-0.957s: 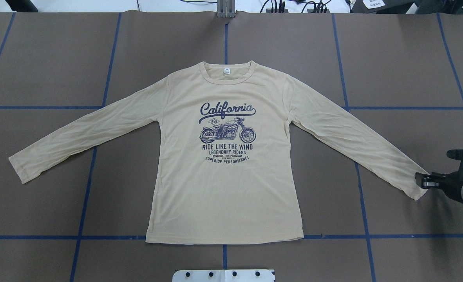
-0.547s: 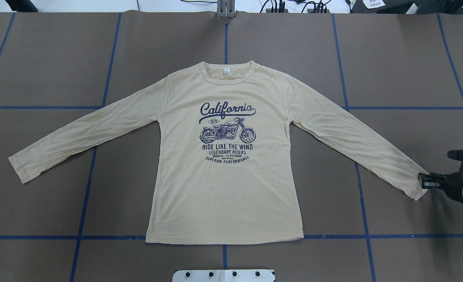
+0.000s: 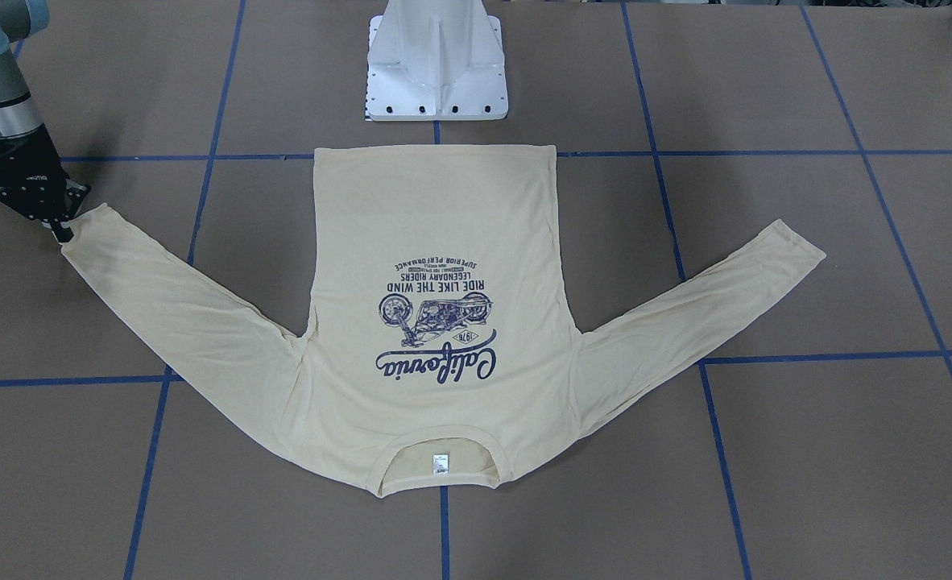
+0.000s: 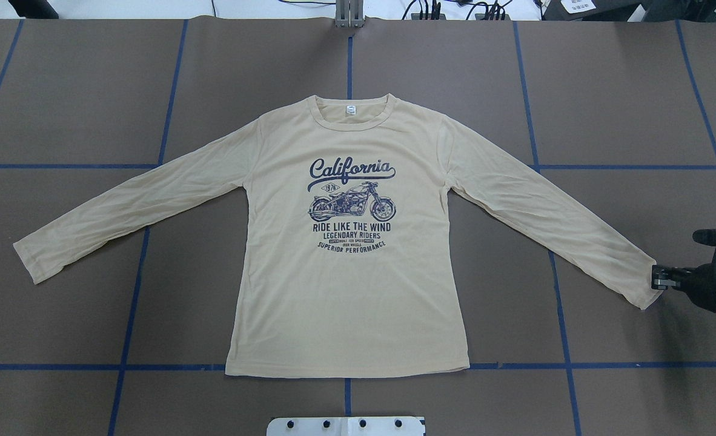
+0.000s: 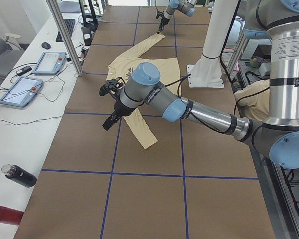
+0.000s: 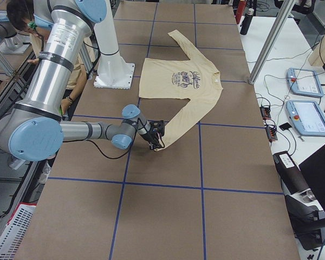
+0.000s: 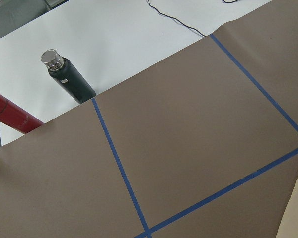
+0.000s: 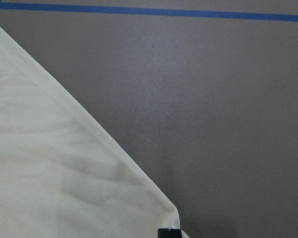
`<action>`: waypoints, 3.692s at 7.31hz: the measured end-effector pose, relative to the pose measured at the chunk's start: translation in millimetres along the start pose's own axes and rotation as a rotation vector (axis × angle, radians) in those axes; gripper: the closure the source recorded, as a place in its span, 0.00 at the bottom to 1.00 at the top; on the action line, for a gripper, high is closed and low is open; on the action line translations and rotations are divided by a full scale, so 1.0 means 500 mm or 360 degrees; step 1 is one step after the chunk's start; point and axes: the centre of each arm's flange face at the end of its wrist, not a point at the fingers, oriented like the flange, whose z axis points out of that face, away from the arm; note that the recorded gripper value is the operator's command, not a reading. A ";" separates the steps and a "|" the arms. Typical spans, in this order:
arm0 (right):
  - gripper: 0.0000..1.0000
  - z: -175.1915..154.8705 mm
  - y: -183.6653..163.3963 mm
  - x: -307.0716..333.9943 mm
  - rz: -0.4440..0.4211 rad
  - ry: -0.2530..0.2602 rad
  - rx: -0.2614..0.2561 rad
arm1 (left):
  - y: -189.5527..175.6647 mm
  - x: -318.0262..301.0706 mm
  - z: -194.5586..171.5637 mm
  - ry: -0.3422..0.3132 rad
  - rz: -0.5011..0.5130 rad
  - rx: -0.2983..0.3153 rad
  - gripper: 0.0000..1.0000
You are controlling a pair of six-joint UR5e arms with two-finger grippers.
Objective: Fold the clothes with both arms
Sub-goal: 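Lower the right gripper to the cuff of the sleeve nearest it and grasp, then lift the sleeve with the right gripper and carry it across the shirt front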
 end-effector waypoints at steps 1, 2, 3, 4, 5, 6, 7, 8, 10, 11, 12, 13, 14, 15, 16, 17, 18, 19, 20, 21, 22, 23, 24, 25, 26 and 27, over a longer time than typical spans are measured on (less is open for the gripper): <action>0.47 -0.011 -0.005 -0.008 0.0004 -0.0024 -0.0005 | 0.000 0.000 0.000 0.0000 0.0000 0.0000 0.00; 0.46 -0.015 -0.007 -0.010 0.0005 -0.0032 -0.0009 | 0.000 0.000 0.000 0.0000 0.0000 -0.0001 0.00; 0.37 -0.015 -0.006 -0.008 -0.0003 -0.0029 -0.0012 | 0.000 0.000 0.000 0.0000 -0.0001 -0.0001 0.00; 0.28 -0.015 -0.004 -0.002 -0.0025 -0.0020 -0.0015 | 0.000 0.000 0.000 0.0000 -0.0001 -0.0001 0.00; 0.28 -0.013 0.000 0.008 -0.0056 -0.0005 -0.0021 | 0.000 0.000 0.000 0.0000 -0.0001 -0.0001 0.00; 0.30 -0.006 0.005 0.020 -0.0085 0.0017 -0.0028 | 0.000 0.000 0.000 0.0000 -0.0001 -0.0001 0.00; 0.34 0.007 0.011 0.032 -0.0102 0.0042 -0.0034 | 0.000 0.000 0.000 0.0000 -0.0001 -0.0001 0.00; 0.39 0.016 0.014 0.039 -0.0108 0.0057 -0.0037 | 0.000 0.000 0.000 0.0000 -0.0001 -0.0001 0.00; 0.53 0.023 0.014 0.036 -0.0110 0.0057 -0.0035 | 0.000 0.000 0.000 0.0000 -0.0001 -0.0001 0.00; 0.61 0.024 0.013 0.031 -0.0109 0.0051 -0.0032 | 0.000 0.000 0.000 0.0000 0.0000 0.0000 0.00; 0.73 0.024 0.012 0.029 -0.0107 0.0048 -0.0031 | 0.000 0.000 -0.001 0.0000 0.0000 0.0000 0.00; 0.84 0.024 0.012 0.028 -0.0106 0.0047 -0.0031 | 0.000 0.001 -0.001 0.0000 0.0000 0.0001 0.00; 0.94 0.024 0.011 0.028 -0.0104 0.0046 -0.0030 | 0.000 0.000 -0.001 0.0000 0.0000 0.0000 0.00; 1.00 0.024 0.011 0.029 -0.0103 0.0048 -0.0030 | 0.000 0.000 0.000 0.0000 0.0000 0.0000 0.00; 1.00 0.023 0.011 0.030 -0.0102 0.0050 -0.0030 | 0.000 0.000 0.000 0.0000 0.0000 0.0000 0.00; 1.00 0.021 0.010 0.031 -0.0100 0.0050 -0.0027 | 0.000 0.000 0.000 0.0000 0.0000 0.0000 0.00; 1.00 0.017 0.004 0.031 -0.0092 0.0045 -0.0020 | 0.000 0.000 0.000 0.0000 0.0000 0.0000 0.00; 1.00 0.001 -0.014 0.024 -0.0068 0.0019 -0.0008 | 0.000 0.000 -0.001 0.0000 0.0001 0.0001 0.00; 1.00 -0.033 -0.046 0.009 -0.0021 -0.0041 -0.0003 | -0.001 0.001 -0.001 0.0000 0.0002 0.0002 0.00; 1.00 -0.075 -0.087 -0.003 0.0039 -0.0122 -0.0005 | -0.001 0.001 -0.002 0.0000 0.0003 0.0003 0.00; 1.00 -0.112 -0.130 -0.018 0.0092 -0.0211 -0.0001 | -0.001 0.002 -0.002 0.0000 0.0003 0.0004 0.00; 1.00 -0.137 -0.182 -0.047 0.0129 -0.0313 0.0030 | -0.002 0.002 -0.002 0.0000 0.0004 0.0005 0.00; 1.00 -0.154 -0.244 -0.092 0.0145 -0.0411 0.0088 | -0.002 0.002 -0.003 0.0000 0.0004 0.0005 0.00; 1.00 -0.160 -0.310 -0.156 0.0156 -0.0465 0.0138 | -0.001 0.002 -0.002 0.0000 0.0003 0.0004 0.00; 1.00 -0.168 -0.391 -0.249 0.0174 -0.0478 0.0169 | -0.001 0.002 -0.003 0.0000 0.0002 0.0004 0.00; 1.00 -0.186 -0.478 -0.364 0.0202 -0.0455 0.0185 | -0.001 0.002 -0.003 0.0000 0.0002 0.0005 0.00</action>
